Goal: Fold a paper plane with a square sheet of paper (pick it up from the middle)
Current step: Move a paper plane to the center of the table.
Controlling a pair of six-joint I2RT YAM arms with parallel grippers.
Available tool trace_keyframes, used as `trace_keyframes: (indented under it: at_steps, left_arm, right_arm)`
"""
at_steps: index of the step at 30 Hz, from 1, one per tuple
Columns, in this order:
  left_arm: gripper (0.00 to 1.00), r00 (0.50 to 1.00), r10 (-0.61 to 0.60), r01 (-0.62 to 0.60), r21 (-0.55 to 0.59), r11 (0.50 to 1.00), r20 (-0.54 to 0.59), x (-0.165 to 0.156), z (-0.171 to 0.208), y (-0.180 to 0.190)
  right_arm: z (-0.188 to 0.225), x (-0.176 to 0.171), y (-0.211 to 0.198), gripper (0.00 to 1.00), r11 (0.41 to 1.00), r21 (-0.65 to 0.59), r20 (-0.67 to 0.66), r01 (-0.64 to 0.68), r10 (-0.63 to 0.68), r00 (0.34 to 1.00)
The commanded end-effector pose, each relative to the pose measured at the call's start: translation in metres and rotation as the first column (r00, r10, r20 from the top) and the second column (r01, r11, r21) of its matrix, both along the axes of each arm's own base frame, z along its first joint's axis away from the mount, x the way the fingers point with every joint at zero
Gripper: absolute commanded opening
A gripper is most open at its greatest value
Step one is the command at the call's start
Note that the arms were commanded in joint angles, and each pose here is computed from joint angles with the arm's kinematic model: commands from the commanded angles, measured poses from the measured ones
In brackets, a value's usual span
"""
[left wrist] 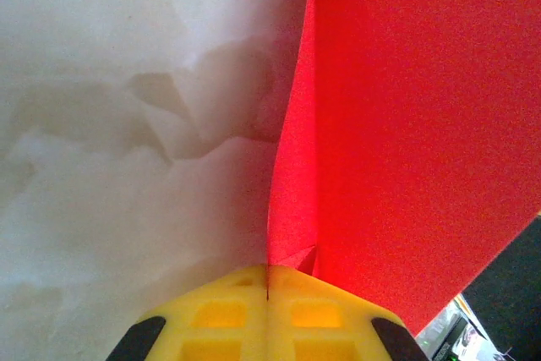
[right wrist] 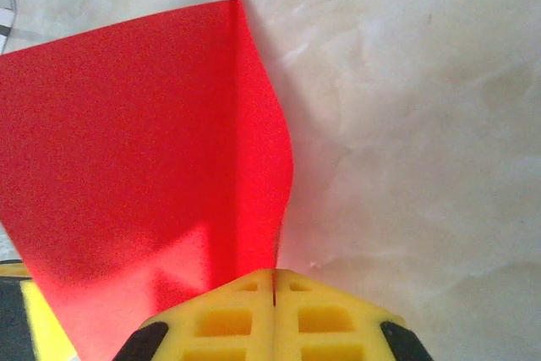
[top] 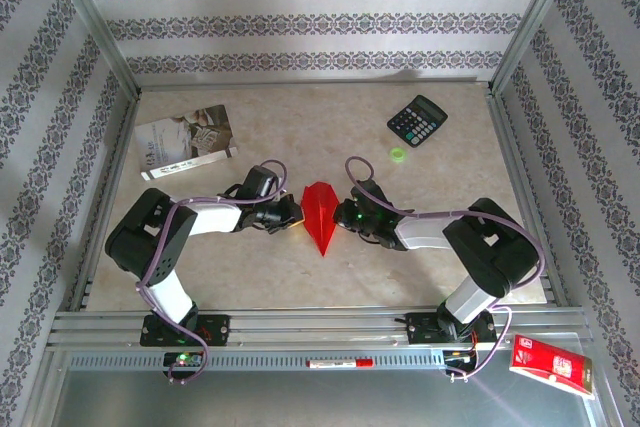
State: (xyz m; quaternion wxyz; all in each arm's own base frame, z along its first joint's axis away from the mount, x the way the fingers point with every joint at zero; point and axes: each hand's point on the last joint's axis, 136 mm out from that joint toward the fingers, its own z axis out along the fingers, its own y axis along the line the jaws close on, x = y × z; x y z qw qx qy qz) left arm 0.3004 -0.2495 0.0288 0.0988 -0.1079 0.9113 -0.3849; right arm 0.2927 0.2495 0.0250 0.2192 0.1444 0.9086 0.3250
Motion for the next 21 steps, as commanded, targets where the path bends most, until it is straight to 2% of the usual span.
trace_keyframes:
  at_steps: [1, 6, 11, 21]
  left_arm:
    - [0.05, 1.0, -0.004, 0.004, -0.005, 1.0, 0.012, 0.002, -0.003, 0.002]
    - [0.11, 1.0, -0.012, 0.012, -0.006, 1.0, 0.012, 0.003, -0.003, 0.001]
    - [0.17, 1.0, -0.014, 0.014, -0.006, 1.0, 0.006, 0.002, -0.004, 0.001]
    - [0.29, 0.999, -0.011, 0.012, -0.022, 1.0, 0.032, 0.004, 0.012, 0.0]
  right_arm:
    - [-0.007, 0.001, -0.002, 0.0, 1.0, -0.024, -0.002, -0.001, 0.001, 1.0]
    - [-0.007, -0.001, -0.002, 0.05, 1.0, -0.02, 0.002, -0.003, 0.003, 1.0]
    - [-0.004, -0.002, -0.002, 0.15, 1.0, -0.011, 0.008, -0.004, 0.004, 1.0]
    - [0.004, -0.003, -0.005, 0.25, 1.0, 0.005, 0.024, 0.006, -0.006, 1.0]
